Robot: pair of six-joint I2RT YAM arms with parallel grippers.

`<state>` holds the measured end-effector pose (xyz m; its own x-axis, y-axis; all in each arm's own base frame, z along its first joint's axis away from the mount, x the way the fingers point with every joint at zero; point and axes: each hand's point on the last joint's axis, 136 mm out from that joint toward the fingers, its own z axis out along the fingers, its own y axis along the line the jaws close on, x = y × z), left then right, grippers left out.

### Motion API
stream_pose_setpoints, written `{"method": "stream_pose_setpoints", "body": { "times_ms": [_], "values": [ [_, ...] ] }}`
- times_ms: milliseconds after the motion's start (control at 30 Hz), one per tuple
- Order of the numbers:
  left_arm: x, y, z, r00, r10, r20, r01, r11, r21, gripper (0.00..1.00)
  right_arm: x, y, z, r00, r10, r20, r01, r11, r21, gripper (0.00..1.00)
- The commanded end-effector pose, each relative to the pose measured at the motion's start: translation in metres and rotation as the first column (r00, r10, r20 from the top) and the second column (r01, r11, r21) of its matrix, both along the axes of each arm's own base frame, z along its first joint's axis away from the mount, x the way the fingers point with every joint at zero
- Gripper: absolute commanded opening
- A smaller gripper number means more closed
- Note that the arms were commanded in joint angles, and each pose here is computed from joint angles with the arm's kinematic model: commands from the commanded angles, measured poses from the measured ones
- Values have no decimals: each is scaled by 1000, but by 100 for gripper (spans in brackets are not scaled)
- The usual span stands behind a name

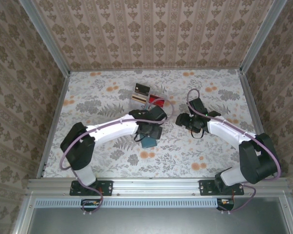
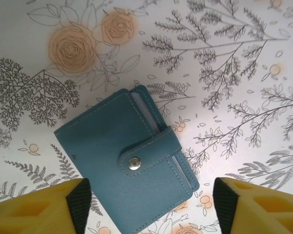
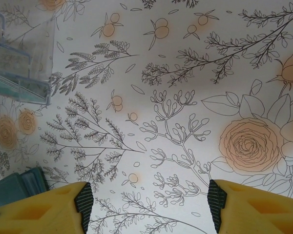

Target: Take the credit cards out of the card holder

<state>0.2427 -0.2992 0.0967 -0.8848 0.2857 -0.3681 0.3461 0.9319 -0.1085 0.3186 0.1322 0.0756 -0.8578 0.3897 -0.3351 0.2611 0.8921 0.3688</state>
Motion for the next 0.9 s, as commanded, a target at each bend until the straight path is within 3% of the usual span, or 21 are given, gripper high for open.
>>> {"method": "stream_pose_setpoints", "body": {
  "times_ms": [0,167,200,467,867],
  "values": [
    [5,13,15,997,65,-40,-70,987,-145,76,-2,8,-7,998,40,-38,-42,998,-45,65],
    [13,57,2,973,199,-115,-219,954,-205,92,-6,60,-11,976,211,-57,-214,975,-55,65],
    [14,63,-2,968,213,-134,-239,946,-220,100,-8,71,-13,967,245,-67,-249,966,-65,64],
    [14,94,-17,915,327,-234,-387,876,-287,100,-27,147,-24,881,456,-123,-470,874,-124,63],
    [9,142,-35,797,510,-323,-599,734,-319,96,-36,175,-33,813,541,-216,-582,761,-286,58]
  ]
}}
